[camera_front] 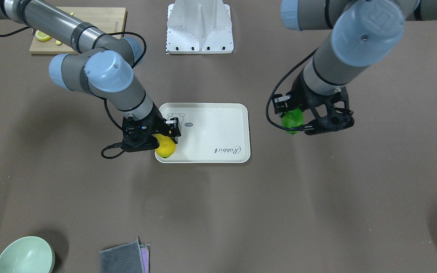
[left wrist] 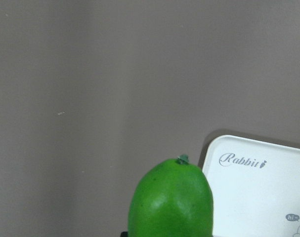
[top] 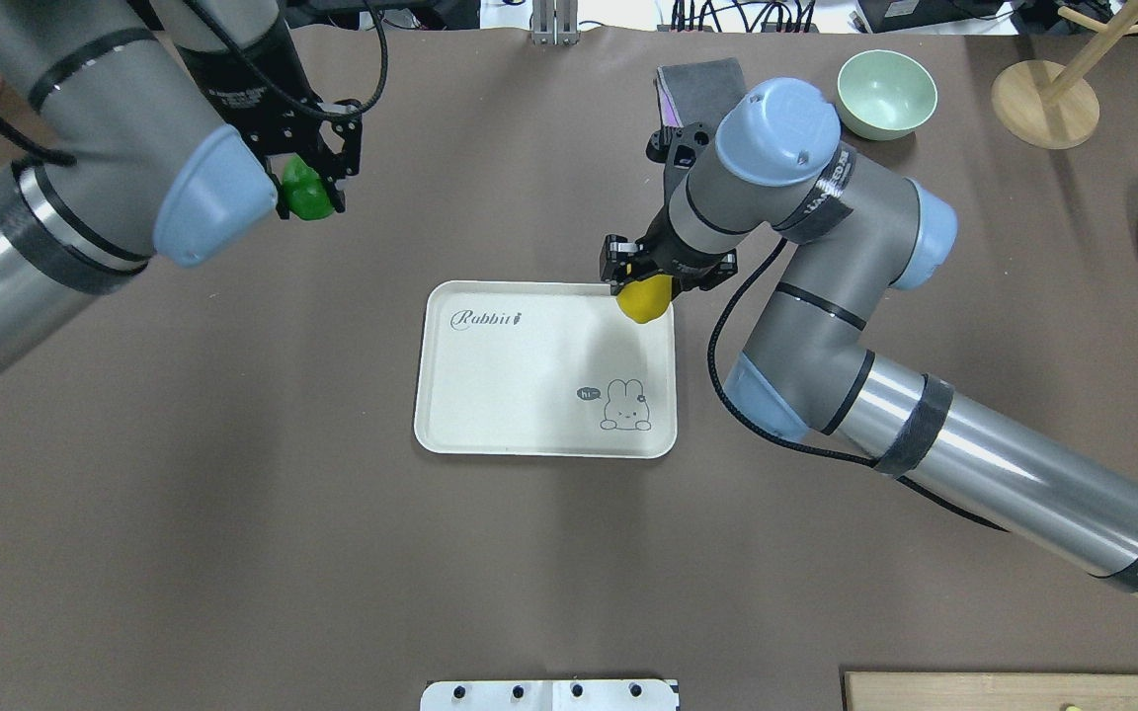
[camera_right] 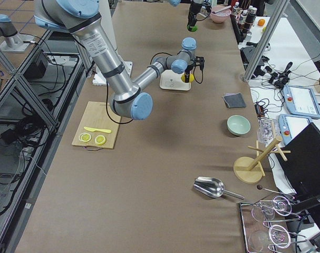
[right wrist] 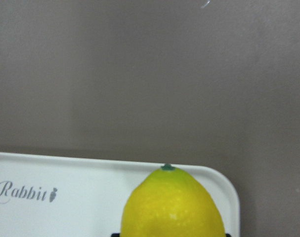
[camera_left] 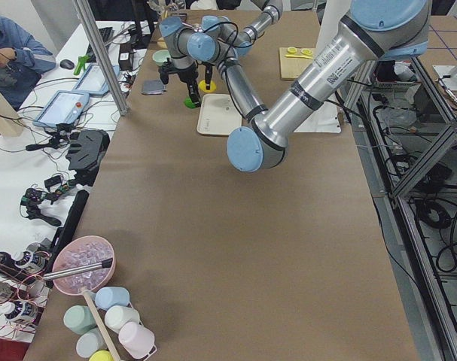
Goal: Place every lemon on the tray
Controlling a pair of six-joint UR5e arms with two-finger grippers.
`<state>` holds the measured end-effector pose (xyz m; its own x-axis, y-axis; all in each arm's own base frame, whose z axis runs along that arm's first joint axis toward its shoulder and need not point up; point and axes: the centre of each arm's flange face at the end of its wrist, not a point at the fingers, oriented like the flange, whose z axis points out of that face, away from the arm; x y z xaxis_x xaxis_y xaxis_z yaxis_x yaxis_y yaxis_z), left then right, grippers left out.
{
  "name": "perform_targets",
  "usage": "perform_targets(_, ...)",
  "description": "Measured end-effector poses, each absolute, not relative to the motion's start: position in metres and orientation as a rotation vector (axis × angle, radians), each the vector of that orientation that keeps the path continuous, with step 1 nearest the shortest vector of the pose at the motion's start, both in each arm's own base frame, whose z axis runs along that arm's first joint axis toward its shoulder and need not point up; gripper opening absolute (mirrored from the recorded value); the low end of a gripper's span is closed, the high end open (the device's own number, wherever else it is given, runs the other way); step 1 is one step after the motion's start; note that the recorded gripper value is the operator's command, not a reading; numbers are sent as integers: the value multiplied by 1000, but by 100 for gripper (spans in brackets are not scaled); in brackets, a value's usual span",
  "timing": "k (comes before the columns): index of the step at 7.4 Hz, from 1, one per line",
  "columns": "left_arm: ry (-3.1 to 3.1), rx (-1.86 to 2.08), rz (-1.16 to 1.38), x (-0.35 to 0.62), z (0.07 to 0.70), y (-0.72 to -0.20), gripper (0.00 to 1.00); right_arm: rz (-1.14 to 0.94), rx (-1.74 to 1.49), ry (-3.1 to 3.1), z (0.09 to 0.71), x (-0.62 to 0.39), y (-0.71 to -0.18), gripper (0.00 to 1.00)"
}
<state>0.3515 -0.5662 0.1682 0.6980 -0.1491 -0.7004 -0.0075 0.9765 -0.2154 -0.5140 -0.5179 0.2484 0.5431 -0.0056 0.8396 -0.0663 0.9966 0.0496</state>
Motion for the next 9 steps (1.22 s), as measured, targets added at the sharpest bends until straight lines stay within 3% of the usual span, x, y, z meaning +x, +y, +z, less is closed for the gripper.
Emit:
perform_targets(2,788,-194,-80,399,171,-544,0,27,58,-995,252,-541,-498,0)
perform_targets(3,794,-194,-83,412,171,-540,0,25,50,-991,255,-546,-495,9)
perform_targets(4,798,-197,-88,422,174,-538,0,23,45,-989,257,-548,-494,99)
perform_targets(9,803,-176,-143,486,187,-530,0,57,47,-999,251,-534,-500,100)
